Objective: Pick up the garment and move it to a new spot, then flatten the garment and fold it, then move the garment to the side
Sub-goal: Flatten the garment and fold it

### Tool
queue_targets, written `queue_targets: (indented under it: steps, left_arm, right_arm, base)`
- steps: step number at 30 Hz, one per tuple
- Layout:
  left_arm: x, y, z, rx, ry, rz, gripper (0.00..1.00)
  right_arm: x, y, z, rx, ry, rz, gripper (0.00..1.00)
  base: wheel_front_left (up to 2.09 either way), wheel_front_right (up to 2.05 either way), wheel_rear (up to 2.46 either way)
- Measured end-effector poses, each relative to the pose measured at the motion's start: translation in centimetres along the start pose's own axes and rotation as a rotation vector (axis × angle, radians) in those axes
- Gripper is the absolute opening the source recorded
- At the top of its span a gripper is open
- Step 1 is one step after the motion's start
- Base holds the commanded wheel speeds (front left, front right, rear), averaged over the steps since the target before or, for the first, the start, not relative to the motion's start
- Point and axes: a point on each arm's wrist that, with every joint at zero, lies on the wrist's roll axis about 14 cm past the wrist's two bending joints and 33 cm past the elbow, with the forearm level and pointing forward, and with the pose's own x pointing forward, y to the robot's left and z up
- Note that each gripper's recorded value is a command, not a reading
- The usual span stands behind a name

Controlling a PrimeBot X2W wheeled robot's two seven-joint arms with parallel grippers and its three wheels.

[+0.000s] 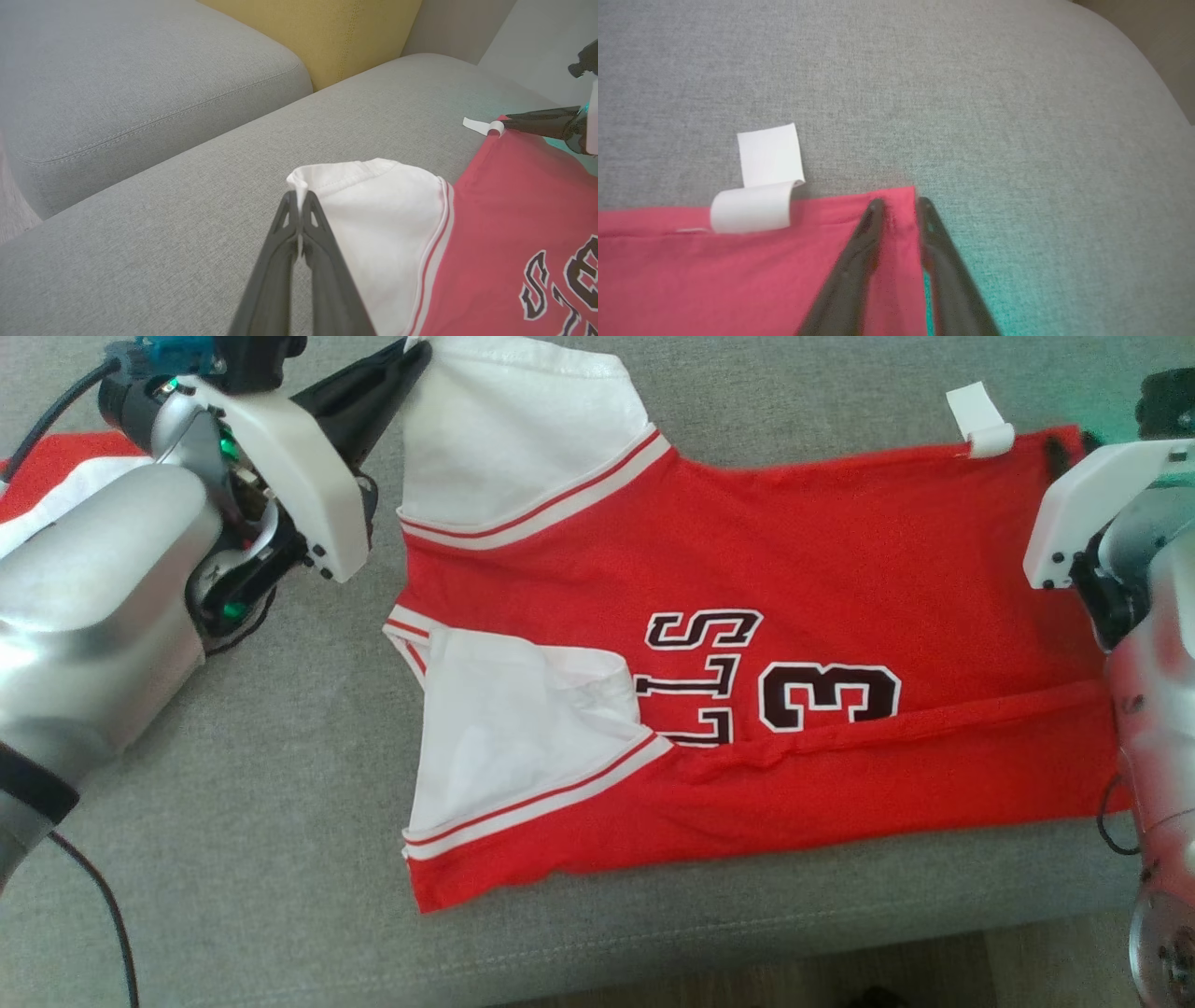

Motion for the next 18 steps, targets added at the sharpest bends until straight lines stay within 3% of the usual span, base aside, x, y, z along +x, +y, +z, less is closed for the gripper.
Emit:
queue_targets:
  steps: [10,18]
  left_arm:
    - [0.0,0.8,-0.4,-0.001,0.007,0.022,0.00]
    - [0.4,2.8,0.9,0.025,-0.035,0.077,0.00]
  right_arm:
    - [0.1,-0.3,1.3,0.015,-0.081,-0.005,0.00]
    - [0.2,-0.1,5.9,0.070,-0.235,-0.001,0.00]
  base:
    - [0.00,0.00,0.00]
    - [0.00,0.00,0.00]
